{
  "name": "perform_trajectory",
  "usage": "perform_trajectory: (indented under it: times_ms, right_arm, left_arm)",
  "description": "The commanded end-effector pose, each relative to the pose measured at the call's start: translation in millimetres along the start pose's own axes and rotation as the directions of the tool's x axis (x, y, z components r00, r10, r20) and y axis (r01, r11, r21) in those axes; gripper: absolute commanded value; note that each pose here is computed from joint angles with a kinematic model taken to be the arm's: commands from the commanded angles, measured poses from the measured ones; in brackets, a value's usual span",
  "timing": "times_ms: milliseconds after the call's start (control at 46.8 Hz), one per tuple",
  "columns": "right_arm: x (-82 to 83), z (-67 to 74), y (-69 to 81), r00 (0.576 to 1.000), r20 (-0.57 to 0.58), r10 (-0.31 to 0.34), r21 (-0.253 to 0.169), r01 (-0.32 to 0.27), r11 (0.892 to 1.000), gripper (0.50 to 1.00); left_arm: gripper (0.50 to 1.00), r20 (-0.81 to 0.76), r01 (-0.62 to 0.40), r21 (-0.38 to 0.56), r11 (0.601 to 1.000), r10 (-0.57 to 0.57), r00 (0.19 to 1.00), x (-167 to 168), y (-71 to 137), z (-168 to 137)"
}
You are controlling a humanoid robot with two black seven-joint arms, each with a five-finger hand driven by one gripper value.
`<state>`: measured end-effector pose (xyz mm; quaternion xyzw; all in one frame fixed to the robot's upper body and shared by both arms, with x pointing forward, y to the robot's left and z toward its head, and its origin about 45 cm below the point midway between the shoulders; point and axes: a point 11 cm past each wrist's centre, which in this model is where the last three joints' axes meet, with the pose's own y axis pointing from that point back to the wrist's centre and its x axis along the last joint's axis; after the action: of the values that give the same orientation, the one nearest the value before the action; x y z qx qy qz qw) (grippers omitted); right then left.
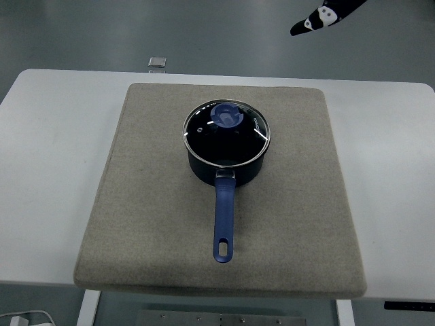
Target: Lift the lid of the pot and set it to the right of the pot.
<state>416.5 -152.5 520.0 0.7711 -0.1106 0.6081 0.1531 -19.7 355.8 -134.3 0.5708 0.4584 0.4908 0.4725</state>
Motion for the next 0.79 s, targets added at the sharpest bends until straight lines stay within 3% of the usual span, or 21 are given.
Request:
perform_trajectory:
  times_ms: [0,85,214,406,769]
  right_arm:
    - [-4.4,-8.1,-9.5,0.999,-0.048,-0.019,0.019,0.019,1.000,0.936]
    - [-10.2,-13.4,-22.3,0.997,-0.070,-0.026,0.042,0.029,0.999,0.936]
    - [-28.5,-9.9,-31.8,0.995,-0.088,-0.053,0.039,0.057,0.998,0.936]
    - [-63.3,3.1,-37.7,0.993,-0.077,-0.085,0.023,0.087,0.996,0.936]
    - [-102.2,15.7,-41.5,0.986,-0.134,-0.100,0.011,0.102,0.995,0.934]
  left_arm:
    - [1.000,0.000,0.000,0.000,1.000,0.000,1.000,0,0,0]
    - [1.000,0.000,0.000,0.000,1.000,0.000,1.000,0,0,0]
    - [1.000,0.000,0.000,0.000,1.000,0.000,1.000,0,0,0]
    - [1.000,0.000,0.000,0.000,1.000,0.000,1.000,0,0,0]
    - [1.000,0.000,0.000,0.000,1.000,0.000,1.000,0,0,0]
